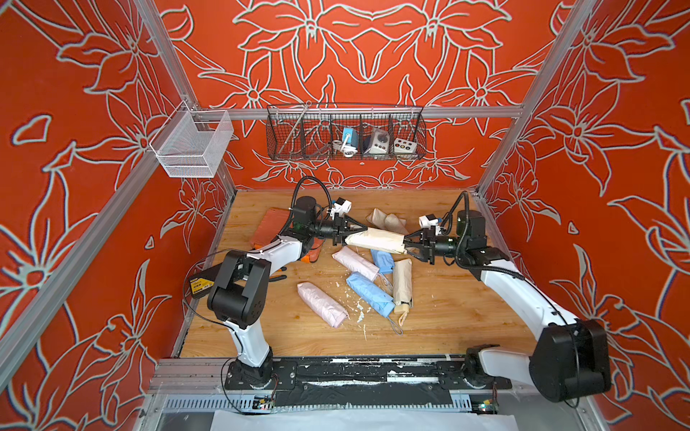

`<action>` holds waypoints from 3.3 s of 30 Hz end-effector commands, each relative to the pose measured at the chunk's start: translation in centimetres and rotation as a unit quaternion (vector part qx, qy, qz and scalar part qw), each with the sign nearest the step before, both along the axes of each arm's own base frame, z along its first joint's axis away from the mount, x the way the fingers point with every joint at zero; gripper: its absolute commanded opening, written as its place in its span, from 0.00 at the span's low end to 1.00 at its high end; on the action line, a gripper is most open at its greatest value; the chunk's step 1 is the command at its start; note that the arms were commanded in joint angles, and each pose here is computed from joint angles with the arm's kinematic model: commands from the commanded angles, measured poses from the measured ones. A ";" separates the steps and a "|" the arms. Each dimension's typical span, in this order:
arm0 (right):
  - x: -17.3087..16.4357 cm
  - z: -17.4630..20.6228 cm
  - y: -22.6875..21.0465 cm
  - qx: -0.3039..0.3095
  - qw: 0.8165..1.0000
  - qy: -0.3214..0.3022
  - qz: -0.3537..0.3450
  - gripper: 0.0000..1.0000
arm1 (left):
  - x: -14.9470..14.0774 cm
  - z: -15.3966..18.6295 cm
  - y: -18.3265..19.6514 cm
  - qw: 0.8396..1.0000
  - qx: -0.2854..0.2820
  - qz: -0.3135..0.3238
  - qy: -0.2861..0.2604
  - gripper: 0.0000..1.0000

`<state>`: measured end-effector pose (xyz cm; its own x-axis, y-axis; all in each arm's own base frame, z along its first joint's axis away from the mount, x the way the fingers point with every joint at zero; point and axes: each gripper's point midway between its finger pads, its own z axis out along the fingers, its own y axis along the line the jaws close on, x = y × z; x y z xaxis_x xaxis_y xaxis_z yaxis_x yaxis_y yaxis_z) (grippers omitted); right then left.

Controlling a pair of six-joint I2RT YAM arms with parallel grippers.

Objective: Take umbrellas out of sleeves
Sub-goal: Take out the umbrella from the umbrella sleeve.

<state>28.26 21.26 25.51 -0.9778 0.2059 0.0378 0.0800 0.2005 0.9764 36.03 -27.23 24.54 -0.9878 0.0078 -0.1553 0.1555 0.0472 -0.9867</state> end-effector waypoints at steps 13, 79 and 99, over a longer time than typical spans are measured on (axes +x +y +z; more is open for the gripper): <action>0.3 -0.1 -0.6 -0.003 1.000 -0.011 -0.004 0.18 | 1.0 0.4 3.1 0.999 0.008 0.044 -0.023 0.44; 2.3 1.0 -1.5 -0.004 1.000 -0.020 -0.017 0.18 | -3.2 -1.3 2.3 0.999 0.022 0.008 -0.026 0.00; 2.1 0.6 -2.0 -0.019 0.999 -0.020 -0.018 0.18 | 1.2 -1.6 7.8 0.990 0.067 0.119 -0.034 0.00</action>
